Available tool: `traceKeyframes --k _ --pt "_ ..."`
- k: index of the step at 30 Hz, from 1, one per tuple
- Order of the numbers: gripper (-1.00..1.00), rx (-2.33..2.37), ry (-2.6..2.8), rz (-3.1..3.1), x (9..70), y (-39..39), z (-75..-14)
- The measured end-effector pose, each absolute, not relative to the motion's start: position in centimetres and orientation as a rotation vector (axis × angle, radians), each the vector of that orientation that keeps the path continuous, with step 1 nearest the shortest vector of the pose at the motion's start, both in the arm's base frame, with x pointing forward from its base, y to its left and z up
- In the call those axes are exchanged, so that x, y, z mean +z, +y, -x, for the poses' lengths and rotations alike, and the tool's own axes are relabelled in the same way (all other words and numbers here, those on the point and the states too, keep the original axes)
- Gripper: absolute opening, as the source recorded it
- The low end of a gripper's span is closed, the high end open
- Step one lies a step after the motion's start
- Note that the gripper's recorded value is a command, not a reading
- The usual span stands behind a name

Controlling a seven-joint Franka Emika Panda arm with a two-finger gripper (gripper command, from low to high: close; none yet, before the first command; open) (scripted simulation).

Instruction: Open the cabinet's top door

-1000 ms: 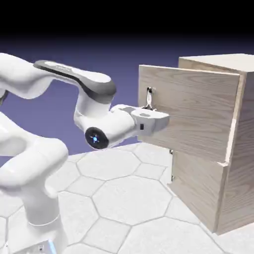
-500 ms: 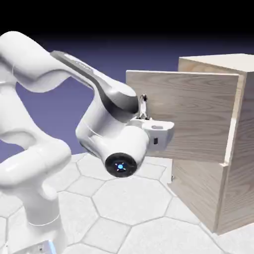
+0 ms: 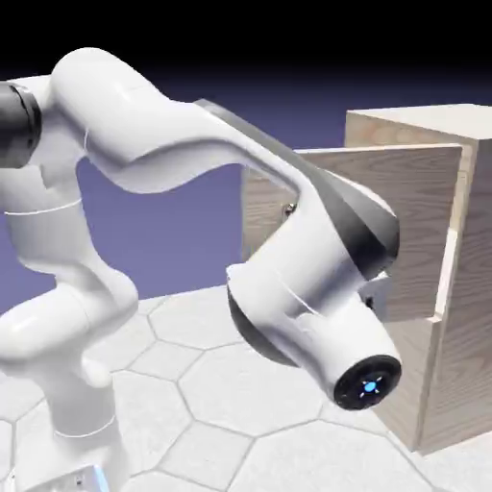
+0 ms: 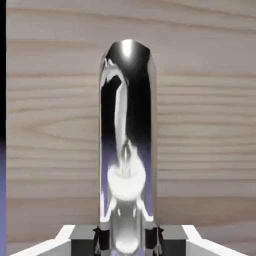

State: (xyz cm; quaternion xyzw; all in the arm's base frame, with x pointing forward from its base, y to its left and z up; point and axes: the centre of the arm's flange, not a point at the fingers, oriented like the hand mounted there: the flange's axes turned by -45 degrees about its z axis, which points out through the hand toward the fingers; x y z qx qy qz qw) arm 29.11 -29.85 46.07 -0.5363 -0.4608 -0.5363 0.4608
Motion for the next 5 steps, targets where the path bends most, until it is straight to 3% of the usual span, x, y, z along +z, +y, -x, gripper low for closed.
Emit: traceKeyframes --k 4,5 --pt "-1.0 -1.252 -1.181 1.252 46.1 -32.5 -30.2" --pt "1.0 -1.251 -1.181 1.251 46.1 -32.5 -30.2"
